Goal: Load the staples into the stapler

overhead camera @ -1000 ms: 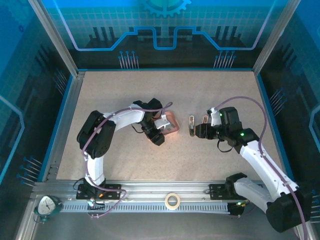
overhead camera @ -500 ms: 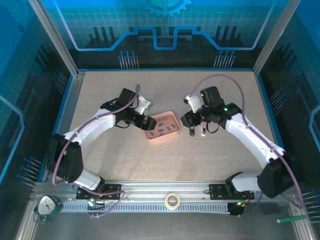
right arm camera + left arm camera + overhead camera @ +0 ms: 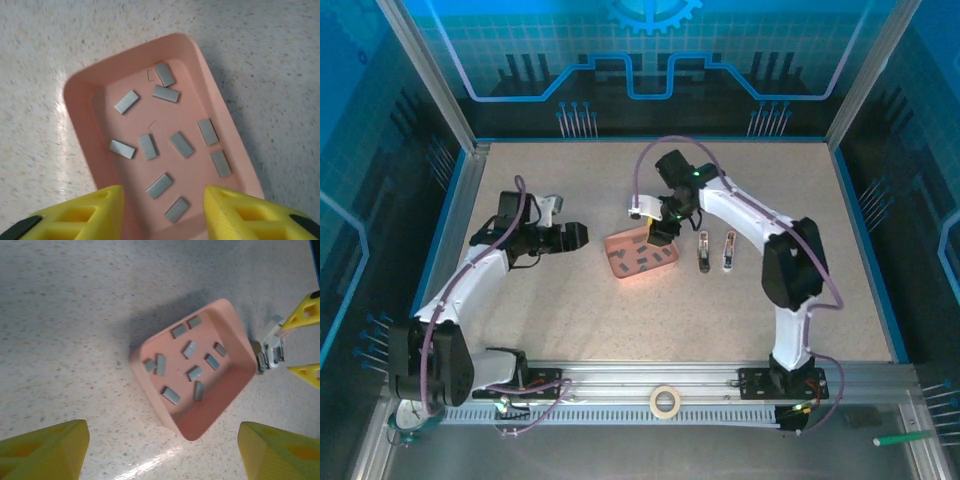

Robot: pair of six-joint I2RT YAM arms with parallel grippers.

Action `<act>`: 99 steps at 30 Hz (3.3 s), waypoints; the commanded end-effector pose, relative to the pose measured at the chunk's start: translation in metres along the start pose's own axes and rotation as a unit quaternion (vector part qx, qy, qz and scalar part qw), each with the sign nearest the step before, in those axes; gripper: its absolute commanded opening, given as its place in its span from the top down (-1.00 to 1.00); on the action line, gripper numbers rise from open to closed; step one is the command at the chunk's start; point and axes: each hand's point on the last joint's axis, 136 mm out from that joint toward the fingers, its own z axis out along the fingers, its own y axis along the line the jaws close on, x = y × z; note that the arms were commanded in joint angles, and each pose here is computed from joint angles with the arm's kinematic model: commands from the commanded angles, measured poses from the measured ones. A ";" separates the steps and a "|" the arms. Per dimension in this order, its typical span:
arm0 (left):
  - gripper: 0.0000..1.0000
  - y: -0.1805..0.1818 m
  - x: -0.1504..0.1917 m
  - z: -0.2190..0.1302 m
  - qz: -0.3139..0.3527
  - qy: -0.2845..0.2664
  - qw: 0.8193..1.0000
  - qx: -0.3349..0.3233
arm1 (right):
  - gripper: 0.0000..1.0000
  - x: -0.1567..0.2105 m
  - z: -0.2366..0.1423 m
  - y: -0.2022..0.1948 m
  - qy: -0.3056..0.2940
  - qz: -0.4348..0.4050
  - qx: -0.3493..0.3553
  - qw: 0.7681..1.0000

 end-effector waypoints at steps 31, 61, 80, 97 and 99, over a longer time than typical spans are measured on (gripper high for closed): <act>-0.58 0.025 -0.008 0.004 -0.037 -0.020 0.999 -0.005 | 0.44 0.020 0.096 -0.008 0.090 -0.274 -0.106 0.952; -0.57 0.023 -0.009 0.006 -0.038 -0.019 0.999 0.001 | 0.40 0.034 0.103 0.003 0.135 -0.299 -0.108 0.939; -0.56 0.024 -0.011 0.007 -0.035 -0.020 0.999 -0.002 | 0.60 0.041 0.103 0.007 0.157 -0.276 -0.132 0.939; -0.56 0.023 -0.011 0.006 -0.034 -0.021 0.999 0.000 | 0.34 0.019 0.086 0.000 0.142 -0.292 -0.084 0.942; -0.56 0.023 -0.012 0.006 -0.033 -0.022 0.999 0.001 | 0.34 0.021 0.088 -0.001 0.148 -0.289 -0.084 0.942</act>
